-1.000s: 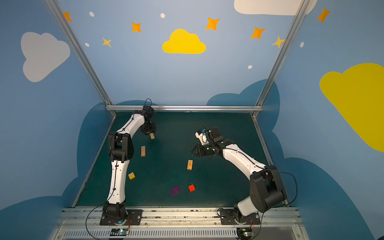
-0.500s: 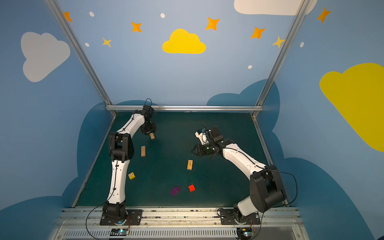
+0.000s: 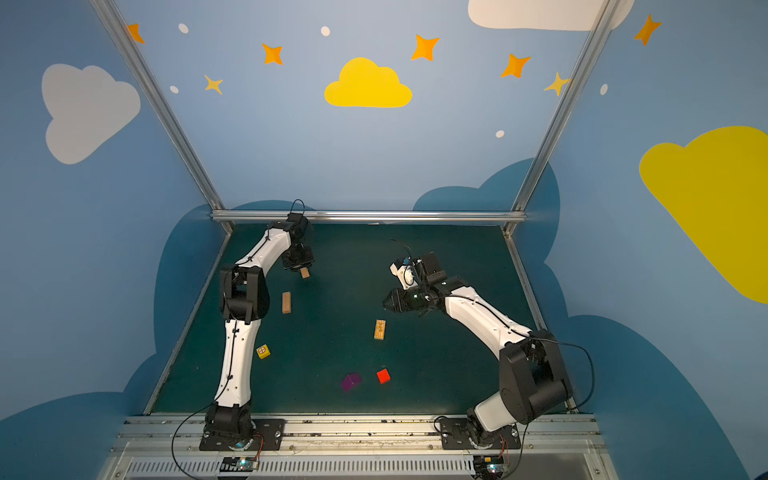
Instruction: Build the wood block tower
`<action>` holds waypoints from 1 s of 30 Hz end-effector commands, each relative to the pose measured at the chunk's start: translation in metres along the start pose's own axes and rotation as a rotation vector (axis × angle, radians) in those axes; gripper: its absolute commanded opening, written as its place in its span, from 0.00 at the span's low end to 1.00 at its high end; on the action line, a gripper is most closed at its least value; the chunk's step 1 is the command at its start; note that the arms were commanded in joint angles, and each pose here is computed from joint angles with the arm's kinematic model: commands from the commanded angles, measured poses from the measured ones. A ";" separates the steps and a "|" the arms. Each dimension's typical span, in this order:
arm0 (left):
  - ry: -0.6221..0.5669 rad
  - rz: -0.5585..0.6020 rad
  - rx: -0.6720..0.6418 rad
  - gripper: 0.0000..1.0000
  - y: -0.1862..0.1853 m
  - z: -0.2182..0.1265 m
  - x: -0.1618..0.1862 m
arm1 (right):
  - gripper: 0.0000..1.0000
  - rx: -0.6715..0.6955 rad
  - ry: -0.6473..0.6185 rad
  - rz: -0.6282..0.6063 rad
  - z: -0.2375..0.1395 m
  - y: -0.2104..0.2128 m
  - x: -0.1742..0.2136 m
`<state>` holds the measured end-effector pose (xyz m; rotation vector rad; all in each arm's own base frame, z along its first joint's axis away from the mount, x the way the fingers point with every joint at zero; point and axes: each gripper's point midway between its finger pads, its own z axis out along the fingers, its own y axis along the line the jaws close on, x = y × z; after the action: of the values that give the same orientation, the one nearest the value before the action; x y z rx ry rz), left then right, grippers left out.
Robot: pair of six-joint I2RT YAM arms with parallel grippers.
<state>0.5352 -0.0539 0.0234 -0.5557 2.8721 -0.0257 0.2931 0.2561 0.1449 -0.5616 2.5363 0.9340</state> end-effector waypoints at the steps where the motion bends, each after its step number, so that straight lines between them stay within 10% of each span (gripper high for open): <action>1: 0.015 0.007 -0.006 0.31 0.003 0.001 0.001 | 0.40 -0.003 -0.003 -0.008 -0.001 0.004 -0.006; 30: -0.008 0.012 0.006 0.31 -0.001 -0.010 -0.003 | 0.40 -0.005 -0.001 -0.006 -0.002 0.004 -0.005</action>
<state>0.5351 -0.0543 0.0237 -0.5522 2.8738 -0.0284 0.2932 0.2559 0.1443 -0.5607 2.5386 0.9318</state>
